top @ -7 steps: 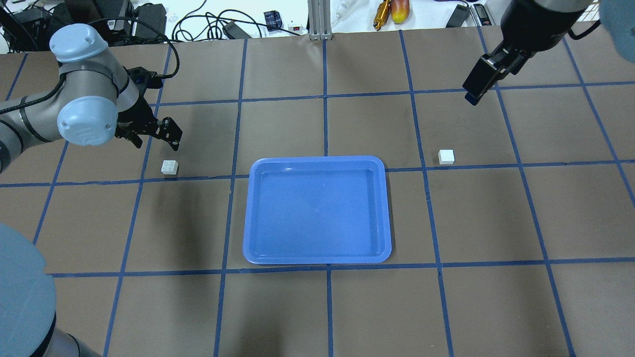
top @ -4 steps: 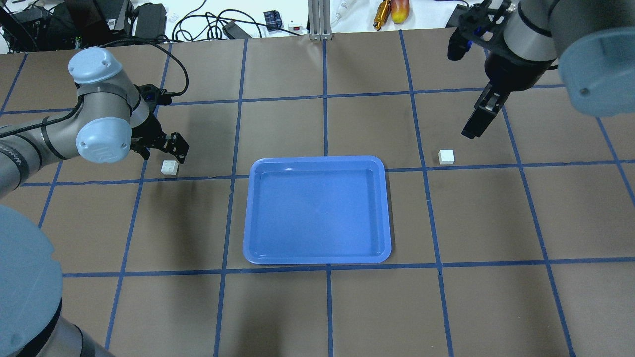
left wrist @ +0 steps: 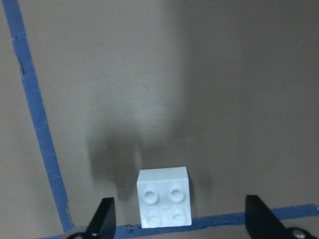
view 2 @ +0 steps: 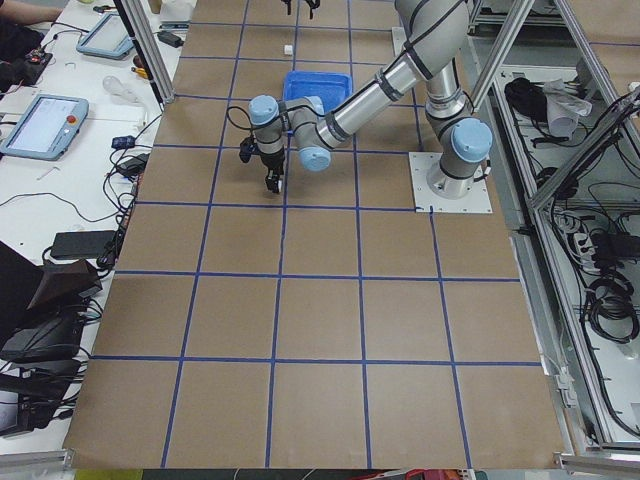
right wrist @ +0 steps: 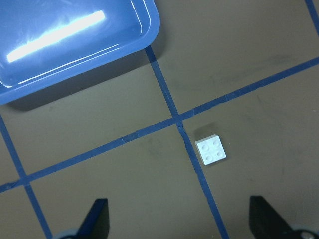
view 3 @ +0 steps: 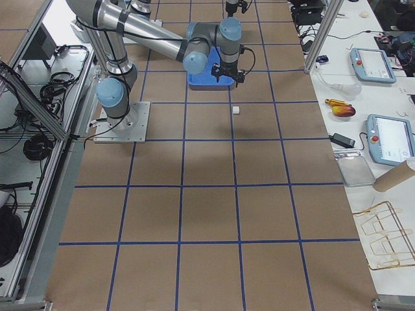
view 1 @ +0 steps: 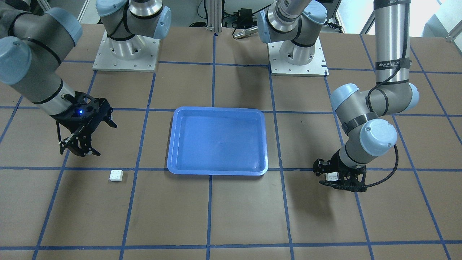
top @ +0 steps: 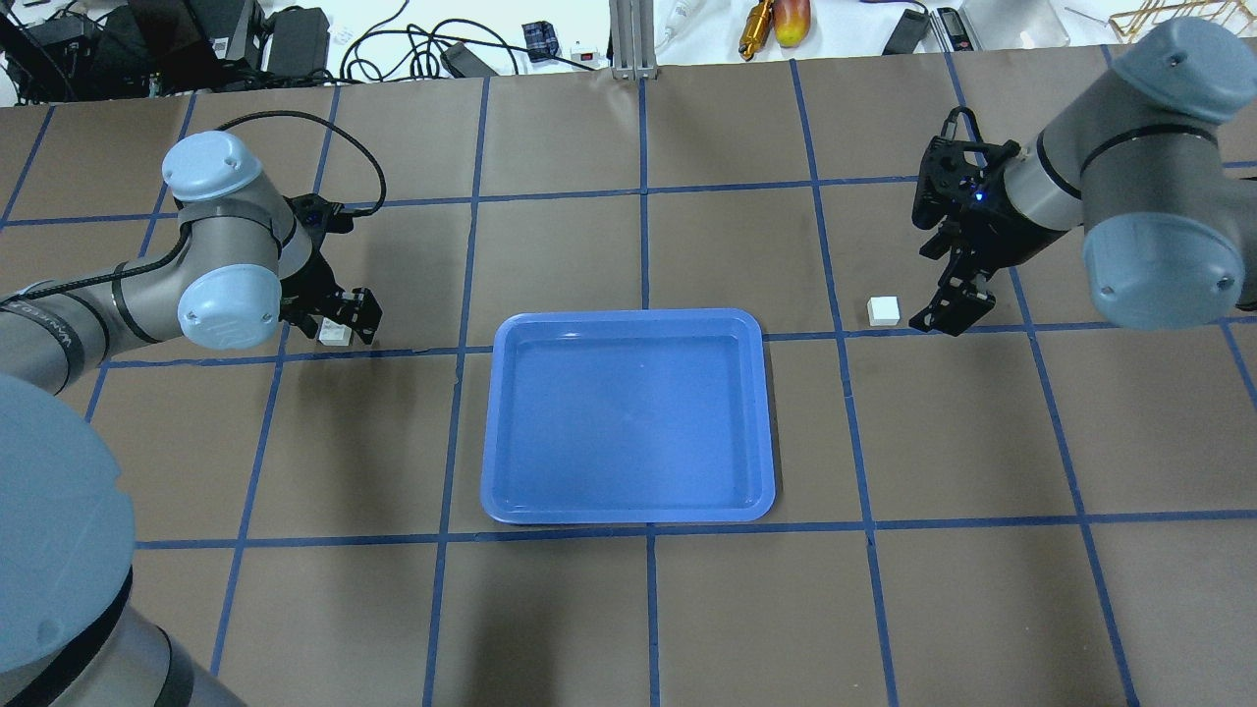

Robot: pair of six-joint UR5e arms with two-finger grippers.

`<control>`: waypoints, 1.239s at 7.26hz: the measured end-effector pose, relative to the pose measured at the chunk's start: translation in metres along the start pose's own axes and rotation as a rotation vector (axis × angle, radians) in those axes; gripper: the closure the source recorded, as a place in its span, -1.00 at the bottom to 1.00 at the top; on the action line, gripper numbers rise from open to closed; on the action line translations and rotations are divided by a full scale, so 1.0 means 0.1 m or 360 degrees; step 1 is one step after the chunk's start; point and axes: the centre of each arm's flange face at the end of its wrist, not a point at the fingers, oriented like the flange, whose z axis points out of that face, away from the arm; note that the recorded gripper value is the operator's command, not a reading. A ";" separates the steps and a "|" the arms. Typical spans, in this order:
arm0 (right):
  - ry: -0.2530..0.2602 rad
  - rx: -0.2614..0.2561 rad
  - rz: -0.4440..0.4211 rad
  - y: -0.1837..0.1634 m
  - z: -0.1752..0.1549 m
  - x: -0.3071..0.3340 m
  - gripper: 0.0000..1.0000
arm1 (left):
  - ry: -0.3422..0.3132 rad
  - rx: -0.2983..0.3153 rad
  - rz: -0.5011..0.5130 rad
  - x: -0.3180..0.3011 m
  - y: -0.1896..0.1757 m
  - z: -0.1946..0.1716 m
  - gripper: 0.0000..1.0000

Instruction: Assemble white blocks and place on blue tray

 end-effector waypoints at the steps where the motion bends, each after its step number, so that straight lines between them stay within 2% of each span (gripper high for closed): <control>1: 0.0001 0.0068 -0.0053 0.18 0.22 0.15 -1.00 | -0.0003 0.0004 -0.0003 -0.02 -0.02 0.00 -0.40; 3: 0.0025 0.0144 -0.0161 0.49 0.67 0.43 -1.00 | -0.0010 0.0012 -0.0029 -0.13 -0.05 0.01 -0.22; 4: 0.0019 0.0187 -0.0237 0.55 0.83 0.50 -1.00 | -0.0006 0.0010 -0.0038 -0.17 -0.04 0.03 -0.04; 6: 0.0007 0.0260 -0.0374 0.58 1.02 0.58 -1.00 | 0.0007 0.0005 -0.0047 -0.17 -0.02 0.05 0.24; 8: -0.0019 0.0282 -0.0426 0.59 1.14 0.59 -1.00 | 0.0009 0.0011 -0.0053 -0.17 -0.02 0.02 0.38; 9: -0.0031 0.0282 -0.0427 0.59 1.17 0.59 -0.91 | 0.0003 0.0025 -0.0054 -0.16 -0.02 -0.04 0.39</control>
